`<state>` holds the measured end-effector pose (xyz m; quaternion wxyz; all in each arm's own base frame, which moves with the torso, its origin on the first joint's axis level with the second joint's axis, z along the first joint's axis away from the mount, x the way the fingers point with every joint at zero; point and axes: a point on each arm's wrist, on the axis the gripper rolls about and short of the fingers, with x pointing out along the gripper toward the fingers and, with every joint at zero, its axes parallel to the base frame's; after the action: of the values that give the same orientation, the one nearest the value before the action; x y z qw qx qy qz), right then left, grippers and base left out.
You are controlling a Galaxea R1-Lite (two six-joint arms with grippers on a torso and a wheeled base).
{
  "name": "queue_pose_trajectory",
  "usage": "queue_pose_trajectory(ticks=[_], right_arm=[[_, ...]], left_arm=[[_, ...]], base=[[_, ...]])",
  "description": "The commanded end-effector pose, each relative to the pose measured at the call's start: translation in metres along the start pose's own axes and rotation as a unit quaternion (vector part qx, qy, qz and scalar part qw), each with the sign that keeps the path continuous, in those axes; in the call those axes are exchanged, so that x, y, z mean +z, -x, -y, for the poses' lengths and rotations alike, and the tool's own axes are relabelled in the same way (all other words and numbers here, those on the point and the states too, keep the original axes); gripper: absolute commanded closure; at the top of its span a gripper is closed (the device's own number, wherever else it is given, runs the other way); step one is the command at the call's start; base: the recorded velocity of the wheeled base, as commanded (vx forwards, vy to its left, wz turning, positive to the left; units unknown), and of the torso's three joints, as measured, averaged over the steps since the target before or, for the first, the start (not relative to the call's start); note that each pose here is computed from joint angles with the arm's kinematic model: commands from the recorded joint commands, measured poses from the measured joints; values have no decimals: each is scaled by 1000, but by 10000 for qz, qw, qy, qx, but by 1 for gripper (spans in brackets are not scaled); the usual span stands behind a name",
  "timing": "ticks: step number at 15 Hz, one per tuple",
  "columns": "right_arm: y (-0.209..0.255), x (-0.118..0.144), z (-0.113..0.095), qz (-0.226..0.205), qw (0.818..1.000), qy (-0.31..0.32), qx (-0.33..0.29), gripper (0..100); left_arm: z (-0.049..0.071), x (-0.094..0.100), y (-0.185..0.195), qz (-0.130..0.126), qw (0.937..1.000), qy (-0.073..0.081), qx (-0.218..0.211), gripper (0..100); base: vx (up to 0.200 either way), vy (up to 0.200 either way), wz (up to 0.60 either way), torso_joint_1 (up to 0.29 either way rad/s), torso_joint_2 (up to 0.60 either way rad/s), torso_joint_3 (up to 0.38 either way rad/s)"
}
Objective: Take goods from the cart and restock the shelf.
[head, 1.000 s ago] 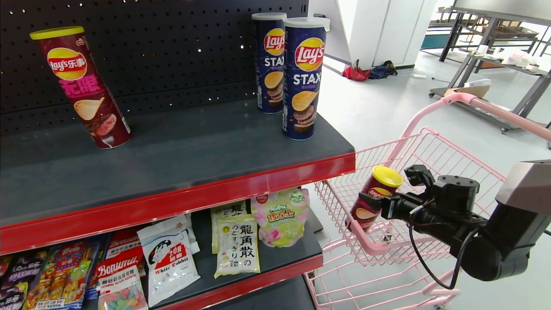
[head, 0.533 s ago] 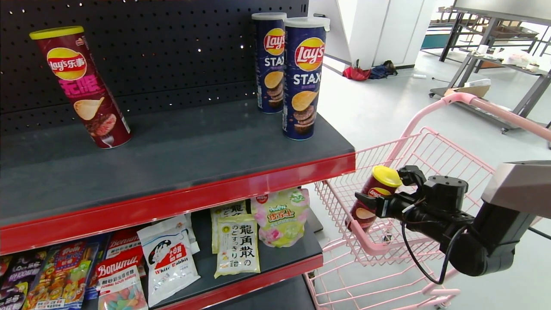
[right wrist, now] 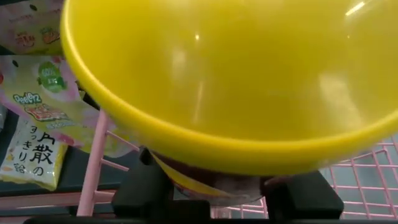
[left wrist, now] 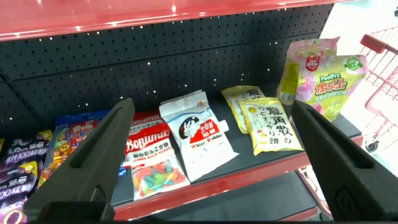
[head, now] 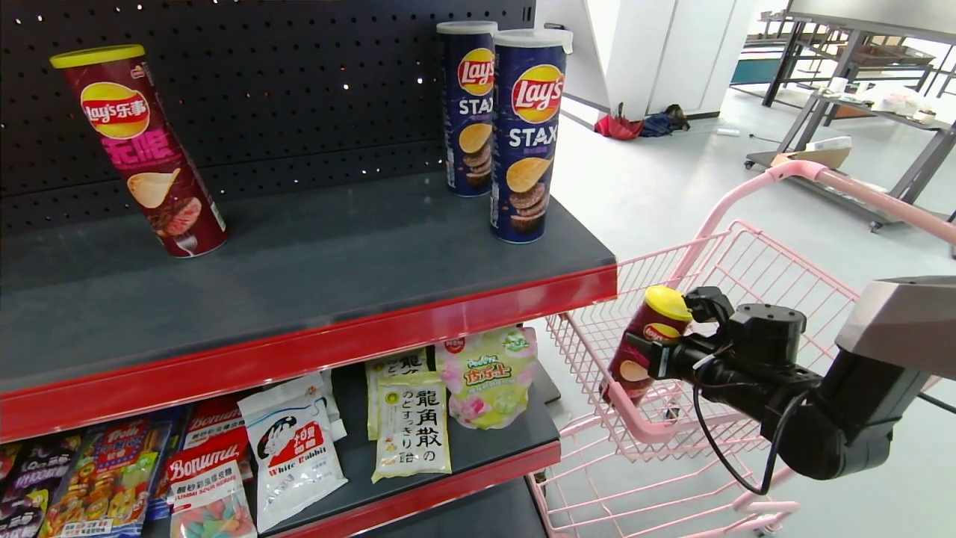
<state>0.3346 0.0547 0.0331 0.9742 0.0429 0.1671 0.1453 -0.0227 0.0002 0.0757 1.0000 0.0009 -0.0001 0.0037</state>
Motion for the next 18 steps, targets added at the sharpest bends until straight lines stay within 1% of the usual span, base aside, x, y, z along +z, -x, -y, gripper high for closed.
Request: queue_pose_trajectory(ticks=[1, 2, 3, 4, 5, 6, 7, 8, 9, 10, 11, 12, 13, 14, 15, 17, 18], right_arm=[[20, 38, -9, 326, 9990, 288, 27, 100], [20, 38, -9, 326, 9990, 288, 27, 100], [51, 106, -16, 666, 9966, 477, -52, 100], [74, 138, -22, 724, 9958, 530, -152, 100], [109, 168, -32, 675, 9959, 546, -257, 100], [144, 187, -40, 630, 9961, 544, -283, 100], [176, 198, -46, 601, 9959, 577, -348, 100], [211, 204, -52, 595, 9946, 682, -516, 100], [229, 203, -55, 640, 9940, 704, -531, 100], [263, 196, -59, 869, 9919, 728, -571, 100], [278, 186, -60, 914, 9912, 752, -594, 100], [318, 143, -60, 713, 9915, 820, -720, 100], [334, 124, -61, 599, 9921, 808, -744, 100], [349, 100, -60, 427, 9919, 767, -919, 100], [361, 75, -59, 373, 9892, 699, -1233, 100], [367, 56, -58, 412, 9834, 607, -1661, 100], [370, 53, -58, 458, 9814, 589, -1771, 100]], left_arm=[[0, 0, 0, -1, 10000, 1, 1, 0], [0, 0, 0, -1, 10000, 1, 1, 0], [0, 0, 0, -1, 10000, 9, 1, 0], [0, 0, 0, 7, 10000, 9, -7, 0], [0, 0, 0, -1, 10000, 9, -7, 0], [0, 0, 0, -1, 10000, 9, -7, 0], [0, 0, 0, -1, 10000, 9, -7, 0], [0, 0, 0, -1, 10000, 9, 1, 0], [0, 0, 0, -1, 10000, 9, -7, 0], [0, 0, 0, 7, 10000, 9, -7, 0], [0, 0, 0, -1, 10000, 9, 1, 0], [0, 0, 0, -1, 10000, 9, -14, 0], [0, 0, 0, -1, 10000, 9, 1, 0], [0, 0, 0, -1, 10000, 9, -14, 0], [0, 0, 0, -1, 10000, 9, -14, 0], [0, 0, 0, -1, 10000, 9, -7, 0], [0, 0, 0, -1, 10000, 9, 1, 0]], base=[[0, 0, 0, 0, 0, 0], [0, 0, 0, 0, 0, 0], [0, 0, 0, 0, 0, 0], [0, 0, 0, 0, 0, 0], [0, 0, 0, 0, 0, 0], [0, 0, 0, 0, 0, 0], [0, 0, 0, 0, 0, 0], [0, 0, 0, 0, 0, 0], [0, 0, 0, 0, 0, 0], [0, 0, 0, 0, 0, 0], [0, 0, 0, 0, 0, 0], [0, 0, 0, 0, 0, 0], [0, 0, 0, 0, 0, 0], [0, 0, 0, 0, 0, 0], [0, 0, 0, 0, 0, 0], [0, 0, 0, 0, 0, 0], [0, 0, 0, 0, 0, 0]])
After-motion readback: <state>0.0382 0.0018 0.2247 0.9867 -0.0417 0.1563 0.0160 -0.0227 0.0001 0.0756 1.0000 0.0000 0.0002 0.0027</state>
